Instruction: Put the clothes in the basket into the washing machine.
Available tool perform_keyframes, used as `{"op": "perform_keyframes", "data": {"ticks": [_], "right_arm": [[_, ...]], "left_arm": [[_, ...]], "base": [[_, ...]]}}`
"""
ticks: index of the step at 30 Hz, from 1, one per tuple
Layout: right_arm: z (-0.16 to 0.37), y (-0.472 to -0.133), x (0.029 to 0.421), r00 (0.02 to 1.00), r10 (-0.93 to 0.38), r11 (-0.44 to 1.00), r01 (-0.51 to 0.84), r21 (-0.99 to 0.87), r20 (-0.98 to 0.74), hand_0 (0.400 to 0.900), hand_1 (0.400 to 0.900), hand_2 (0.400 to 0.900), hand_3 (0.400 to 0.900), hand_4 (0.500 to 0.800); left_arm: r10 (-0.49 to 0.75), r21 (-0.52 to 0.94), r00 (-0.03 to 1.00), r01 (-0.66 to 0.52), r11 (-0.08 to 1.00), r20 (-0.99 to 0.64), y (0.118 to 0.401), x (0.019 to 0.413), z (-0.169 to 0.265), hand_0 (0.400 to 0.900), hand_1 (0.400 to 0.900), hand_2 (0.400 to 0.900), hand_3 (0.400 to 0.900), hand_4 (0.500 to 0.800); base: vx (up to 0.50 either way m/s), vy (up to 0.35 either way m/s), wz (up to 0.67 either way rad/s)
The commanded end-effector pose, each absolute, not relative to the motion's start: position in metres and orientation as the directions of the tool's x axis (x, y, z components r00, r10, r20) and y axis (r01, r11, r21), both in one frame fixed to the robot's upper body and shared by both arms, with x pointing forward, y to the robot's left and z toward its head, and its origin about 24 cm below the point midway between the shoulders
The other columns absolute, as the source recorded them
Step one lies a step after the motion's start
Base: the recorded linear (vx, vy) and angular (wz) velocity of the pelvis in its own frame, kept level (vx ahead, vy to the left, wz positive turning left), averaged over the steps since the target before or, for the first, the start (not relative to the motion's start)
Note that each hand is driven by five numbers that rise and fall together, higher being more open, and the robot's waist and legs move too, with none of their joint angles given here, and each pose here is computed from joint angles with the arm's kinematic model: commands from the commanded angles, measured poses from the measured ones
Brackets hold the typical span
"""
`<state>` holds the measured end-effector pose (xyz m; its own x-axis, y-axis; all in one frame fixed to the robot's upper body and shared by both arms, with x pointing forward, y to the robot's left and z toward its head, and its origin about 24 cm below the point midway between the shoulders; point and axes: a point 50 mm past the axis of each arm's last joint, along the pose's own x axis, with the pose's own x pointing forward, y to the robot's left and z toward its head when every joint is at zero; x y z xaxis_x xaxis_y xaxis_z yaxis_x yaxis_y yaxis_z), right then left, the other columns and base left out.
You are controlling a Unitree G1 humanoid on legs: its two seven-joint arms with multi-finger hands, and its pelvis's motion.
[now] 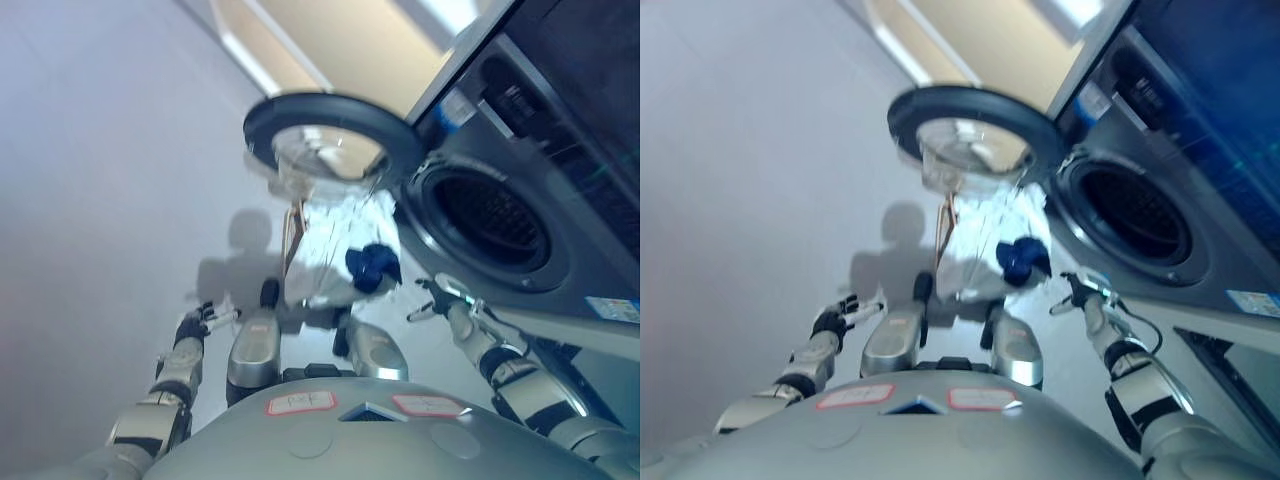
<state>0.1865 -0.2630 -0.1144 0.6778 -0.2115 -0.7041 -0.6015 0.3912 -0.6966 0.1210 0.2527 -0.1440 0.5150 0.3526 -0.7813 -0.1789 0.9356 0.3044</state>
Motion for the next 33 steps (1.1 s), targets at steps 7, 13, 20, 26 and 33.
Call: {"op": "perform_keyframes", "data": {"ticks": [7, 13, 20, 26, 33], "right_arm": [[-0.058, -0.254, 0.278, 0.871, -0.264, 0.108, -0.401, -0.910, -0.415, 0.900, 0.900, 0.900, 0.900, 0.800], [-0.029, -0.272, 0.300, 0.894, -0.327, 0.009, -0.320, -0.947, -0.305, 0.900, 0.900, 0.900, 0.900, 0.800], [0.004, -0.289, 0.319, 0.907, -0.372, -0.051, -0.234, -0.971, -0.199, 0.900, 0.900, 0.900, 0.900, 0.800], [0.035, -0.321, 0.325, 0.885, -0.449, -0.104, -0.183, -0.978, -0.119, 0.900, 0.900, 0.900, 0.900, 0.800], [0.067, -0.362, 0.318, 0.845, -0.533, -0.201, -0.166, -0.965, -0.035, 0.900, 0.900, 0.900, 0.900, 0.800]], "left_arm": [[0.421, 0.288, 0.682, -0.307, 0.907, -0.598, 0.241, 0.193, -0.112, 0.900, 0.900, 0.900, 0.900, 0.800], [0.412, 0.256, 0.751, -0.324, 0.911, -0.515, 0.236, 0.214, -0.096, 0.900, 0.900, 0.900, 0.900, 0.800], [0.412, 0.253, 0.777, -0.328, 0.910, -0.476, 0.233, 0.223, -0.088, 0.900, 0.900, 0.900, 0.900, 0.800], [0.378, 0.227, 0.818, -0.307, 0.924, -0.434, 0.223, 0.231, -0.081, 0.900, 0.900, 0.900, 0.900, 0.800], [0.369, 0.203, 0.838, -0.312, 0.928, -0.402, 0.221, 0.232, -0.075, 0.900, 0.900, 0.900, 0.900, 0.800]], "base": [[-0.107, 0.006, 0.35], [-0.047, -0.005, 0.19], [-0.006, 0.005, 0.10], [-0.042, 0.033, 0.09], [-0.052, 0.066, -0.01]]}}
